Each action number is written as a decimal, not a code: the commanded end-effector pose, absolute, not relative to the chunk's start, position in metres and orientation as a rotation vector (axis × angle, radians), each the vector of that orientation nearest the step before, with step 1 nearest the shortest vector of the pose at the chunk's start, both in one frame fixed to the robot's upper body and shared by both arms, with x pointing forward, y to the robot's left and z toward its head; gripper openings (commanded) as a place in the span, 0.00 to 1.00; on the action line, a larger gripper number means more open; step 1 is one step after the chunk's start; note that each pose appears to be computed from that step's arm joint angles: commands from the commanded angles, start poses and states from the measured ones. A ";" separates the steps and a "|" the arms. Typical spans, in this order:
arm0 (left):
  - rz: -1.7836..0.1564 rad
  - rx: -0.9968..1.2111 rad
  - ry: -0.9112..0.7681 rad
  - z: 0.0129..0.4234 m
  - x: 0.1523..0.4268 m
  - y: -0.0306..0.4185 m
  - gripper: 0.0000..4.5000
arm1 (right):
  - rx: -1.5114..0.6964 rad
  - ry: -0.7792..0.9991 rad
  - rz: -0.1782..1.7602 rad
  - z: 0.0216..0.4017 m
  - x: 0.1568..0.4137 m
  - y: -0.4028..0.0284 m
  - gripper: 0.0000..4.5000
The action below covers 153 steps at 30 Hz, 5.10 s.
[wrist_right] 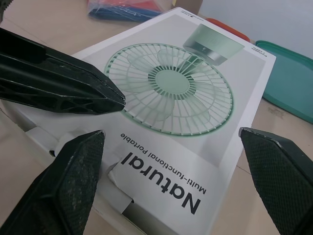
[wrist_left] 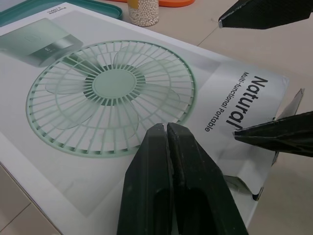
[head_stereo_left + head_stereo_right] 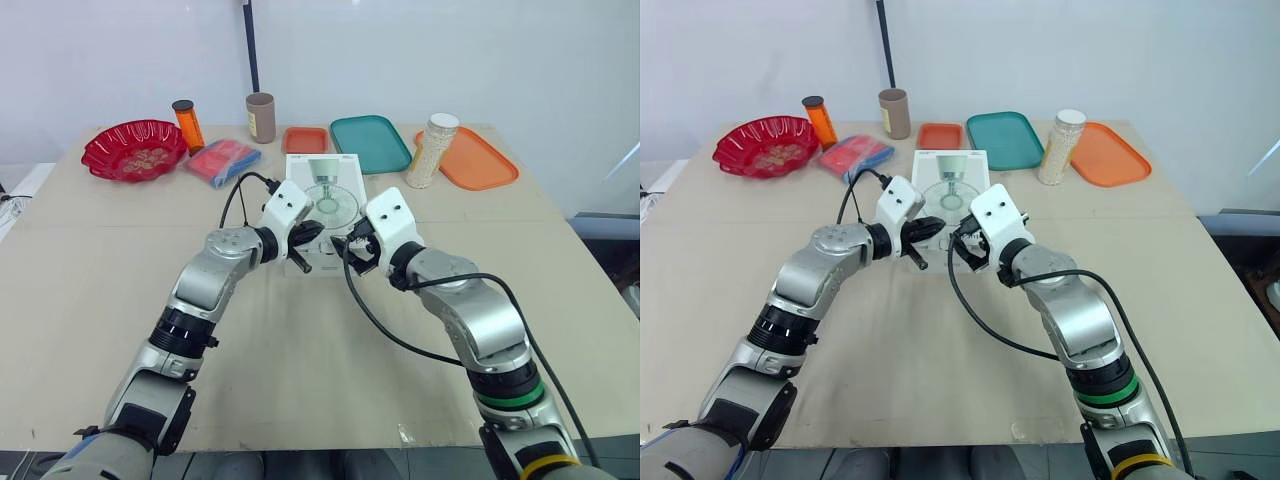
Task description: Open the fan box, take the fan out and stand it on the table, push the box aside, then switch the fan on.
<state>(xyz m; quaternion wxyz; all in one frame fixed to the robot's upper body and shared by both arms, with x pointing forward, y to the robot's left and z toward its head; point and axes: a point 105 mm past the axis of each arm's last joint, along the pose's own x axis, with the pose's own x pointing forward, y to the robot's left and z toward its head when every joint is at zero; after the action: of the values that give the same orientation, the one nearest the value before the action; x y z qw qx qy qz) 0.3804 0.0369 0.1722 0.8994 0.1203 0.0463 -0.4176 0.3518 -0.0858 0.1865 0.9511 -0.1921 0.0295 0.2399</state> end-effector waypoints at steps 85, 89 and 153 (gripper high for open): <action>-0.837 0.200 0.082 0.183 0.377 0.039 0.03 | -0.222 0.293 0.610 0.148 0.306 -0.129 1.00; -0.833 0.202 0.082 0.184 0.377 0.039 0.03 | -0.150 0.289 0.648 0.145 0.314 -0.120 1.00; -0.786 0.190 -0.137 0.272 0.369 0.091 0.03 | 0.283 0.212 0.895 0.200 0.277 -0.104 1.00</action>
<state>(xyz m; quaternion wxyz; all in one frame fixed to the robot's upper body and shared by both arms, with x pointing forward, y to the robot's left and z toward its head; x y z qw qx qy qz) 0.3790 0.0864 0.2681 0.9222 0.0792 -0.0571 -0.3741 0.2779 -0.1077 0.1818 0.8882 0.1343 0.1397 0.4167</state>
